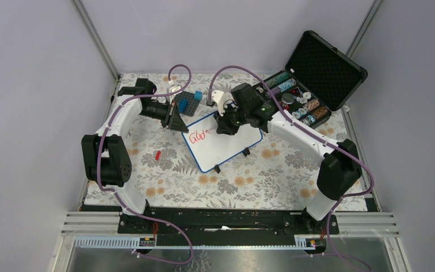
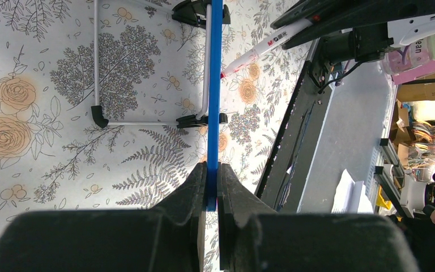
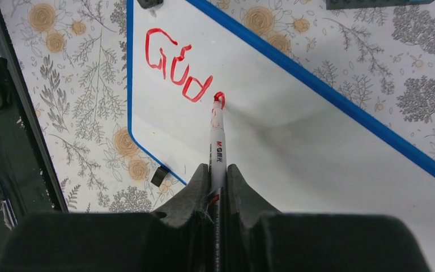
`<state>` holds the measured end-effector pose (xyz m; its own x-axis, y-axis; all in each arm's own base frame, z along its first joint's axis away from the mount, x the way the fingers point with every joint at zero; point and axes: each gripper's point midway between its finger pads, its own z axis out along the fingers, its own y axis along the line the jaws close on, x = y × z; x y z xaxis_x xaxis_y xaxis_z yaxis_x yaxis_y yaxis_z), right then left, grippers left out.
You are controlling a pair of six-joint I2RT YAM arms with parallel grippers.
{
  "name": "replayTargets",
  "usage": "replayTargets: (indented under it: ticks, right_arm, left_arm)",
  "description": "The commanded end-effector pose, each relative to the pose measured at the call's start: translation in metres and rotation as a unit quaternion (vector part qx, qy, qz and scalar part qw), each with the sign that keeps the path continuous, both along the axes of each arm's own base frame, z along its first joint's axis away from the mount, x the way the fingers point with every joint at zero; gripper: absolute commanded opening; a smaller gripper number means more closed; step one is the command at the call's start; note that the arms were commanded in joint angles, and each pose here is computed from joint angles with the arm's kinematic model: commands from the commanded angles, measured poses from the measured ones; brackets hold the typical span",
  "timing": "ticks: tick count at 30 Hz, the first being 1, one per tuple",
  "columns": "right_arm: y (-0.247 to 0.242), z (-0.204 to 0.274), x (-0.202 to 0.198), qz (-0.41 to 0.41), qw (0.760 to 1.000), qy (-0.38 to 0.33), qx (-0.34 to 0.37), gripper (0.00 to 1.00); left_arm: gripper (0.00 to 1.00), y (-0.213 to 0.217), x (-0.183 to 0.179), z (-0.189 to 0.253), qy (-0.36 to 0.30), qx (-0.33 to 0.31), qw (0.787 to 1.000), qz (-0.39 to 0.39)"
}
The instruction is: Write a sentence on the whiteboard
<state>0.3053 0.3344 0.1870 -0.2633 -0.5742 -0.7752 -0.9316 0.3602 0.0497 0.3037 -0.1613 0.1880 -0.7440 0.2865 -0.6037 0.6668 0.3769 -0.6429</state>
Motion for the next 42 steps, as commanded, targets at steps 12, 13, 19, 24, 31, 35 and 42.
replayTargets:
  ticks: [12, 13, 19, 24, 31, 35, 42]
  right_arm:
    - [-0.009, -0.009, 0.004, -0.003, 1.0, -0.016, -0.015, 0.0]
    - [-0.01, -0.006, 0.007, -0.006, 1.0, -0.018, -0.014, 0.0]
    - [-0.009, 0.012, 0.023, -0.023, 0.999, -0.035, 0.0, 0.0]
    - [-0.009, 0.02, 0.031, -0.031, 0.999, -0.044, 0.004, 0.0]
    - [-0.012, 0.031, 0.043, -0.044, 0.997, -0.056, 0.01, 0.0]
    - [-0.011, 0.031, 0.042, -0.041, 0.998, -0.055, 0.013, 0.0]
    - [-0.009, 0.02, 0.029, -0.024, 0.999, -0.03, 0.013, 0.0]
  left_arm:
    - [0.0, -0.005, -0.006, 0.01, -0.012, -0.006, 1.0, -0.011]
    - [0.0, -0.005, -0.006, 0.01, -0.012, -0.006, 1.0, -0.011]
    - [0.0, -0.006, -0.006, 0.009, -0.01, -0.007, 1.0, -0.011]
    - [0.0, -0.006, -0.006, 0.01, -0.012, -0.006, 1.0, -0.011]
    - [0.0, -0.006, -0.006, 0.008, -0.011, -0.005, 1.0, -0.012]
    - [0.0, -0.006, -0.005, 0.009, -0.01, -0.007, 1.0, -0.012]
    - [0.0, -0.006, -0.005, 0.008, -0.009, -0.006, 1.0, -0.012]
